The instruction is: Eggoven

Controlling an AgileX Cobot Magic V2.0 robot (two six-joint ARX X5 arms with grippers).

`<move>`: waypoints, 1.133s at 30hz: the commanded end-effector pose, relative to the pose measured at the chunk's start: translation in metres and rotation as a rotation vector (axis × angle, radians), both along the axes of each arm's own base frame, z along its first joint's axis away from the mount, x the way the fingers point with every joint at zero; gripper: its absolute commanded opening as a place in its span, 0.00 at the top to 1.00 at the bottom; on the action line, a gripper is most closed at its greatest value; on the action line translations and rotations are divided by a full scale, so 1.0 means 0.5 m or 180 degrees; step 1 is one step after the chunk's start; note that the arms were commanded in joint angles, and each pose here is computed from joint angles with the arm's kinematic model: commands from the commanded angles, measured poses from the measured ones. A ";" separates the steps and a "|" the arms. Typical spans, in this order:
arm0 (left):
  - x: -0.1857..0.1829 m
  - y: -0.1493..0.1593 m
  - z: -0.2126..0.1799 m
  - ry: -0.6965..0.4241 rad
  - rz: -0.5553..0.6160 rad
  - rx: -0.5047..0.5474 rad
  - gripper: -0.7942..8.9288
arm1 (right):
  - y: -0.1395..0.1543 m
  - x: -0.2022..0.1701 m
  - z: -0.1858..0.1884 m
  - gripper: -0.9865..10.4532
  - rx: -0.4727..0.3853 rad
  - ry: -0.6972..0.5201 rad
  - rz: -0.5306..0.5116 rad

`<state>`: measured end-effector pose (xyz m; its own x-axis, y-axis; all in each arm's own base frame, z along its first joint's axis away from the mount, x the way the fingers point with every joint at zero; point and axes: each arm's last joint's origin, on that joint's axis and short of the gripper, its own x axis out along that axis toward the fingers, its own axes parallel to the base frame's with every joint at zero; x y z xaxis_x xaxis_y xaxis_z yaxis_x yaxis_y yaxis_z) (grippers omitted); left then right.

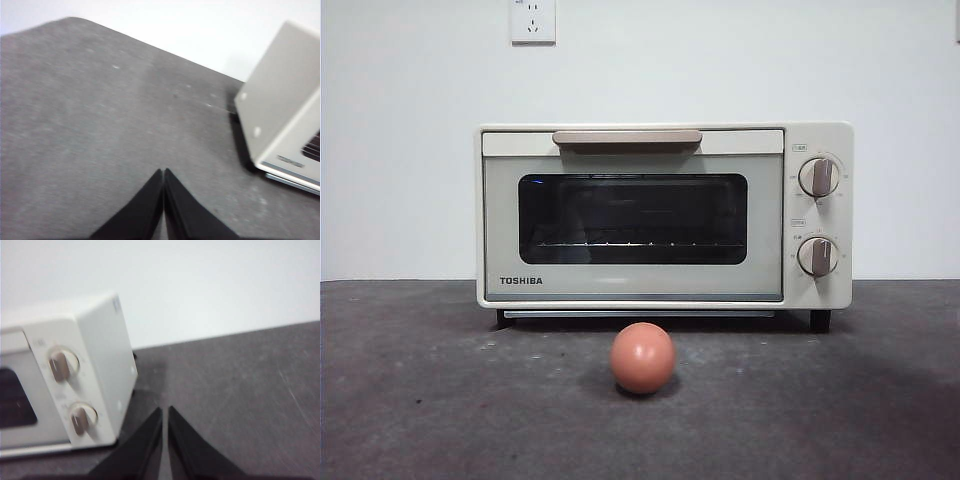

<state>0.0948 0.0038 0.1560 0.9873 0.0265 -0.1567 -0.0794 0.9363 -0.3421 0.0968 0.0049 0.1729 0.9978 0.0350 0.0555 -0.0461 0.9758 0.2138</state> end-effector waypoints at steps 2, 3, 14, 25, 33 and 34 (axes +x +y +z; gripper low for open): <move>-0.001 -0.003 -0.002 0.0064 -0.0145 -0.0189 0.91 | 0.002 -0.002 0.008 0.91 0.0200 -0.0082 0.0129; -0.004 -0.003 0.006 0.0062 -0.0152 -0.0227 0.91 | 0.002 -0.003 0.013 0.91 0.0270 -0.0076 0.0152; -0.022 -0.014 0.152 -0.0014 -0.0681 -0.0364 0.91 | 0.006 -0.026 0.148 0.91 0.0342 0.0089 0.0415; -0.008 -0.029 0.284 0.0572 -0.1706 -0.0039 0.91 | 0.022 -0.016 0.282 0.91 -0.0038 0.1292 0.1317; -0.020 -0.042 0.301 0.1112 -0.2365 -0.0053 0.91 | 0.034 -0.014 0.308 0.91 -0.0234 0.2133 0.1926; -0.023 -0.043 0.298 0.1178 -0.2414 -0.0057 0.91 | 0.035 -0.015 0.306 0.91 -0.0256 0.2195 0.1976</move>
<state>0.0844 -0.0172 0.3010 0.6294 -0.6184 -0.4706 0.4171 0.7798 -0.4669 0.0904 0.0218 0.3224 0.6193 0.5407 -0.5692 -0.4055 0.8411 0.3579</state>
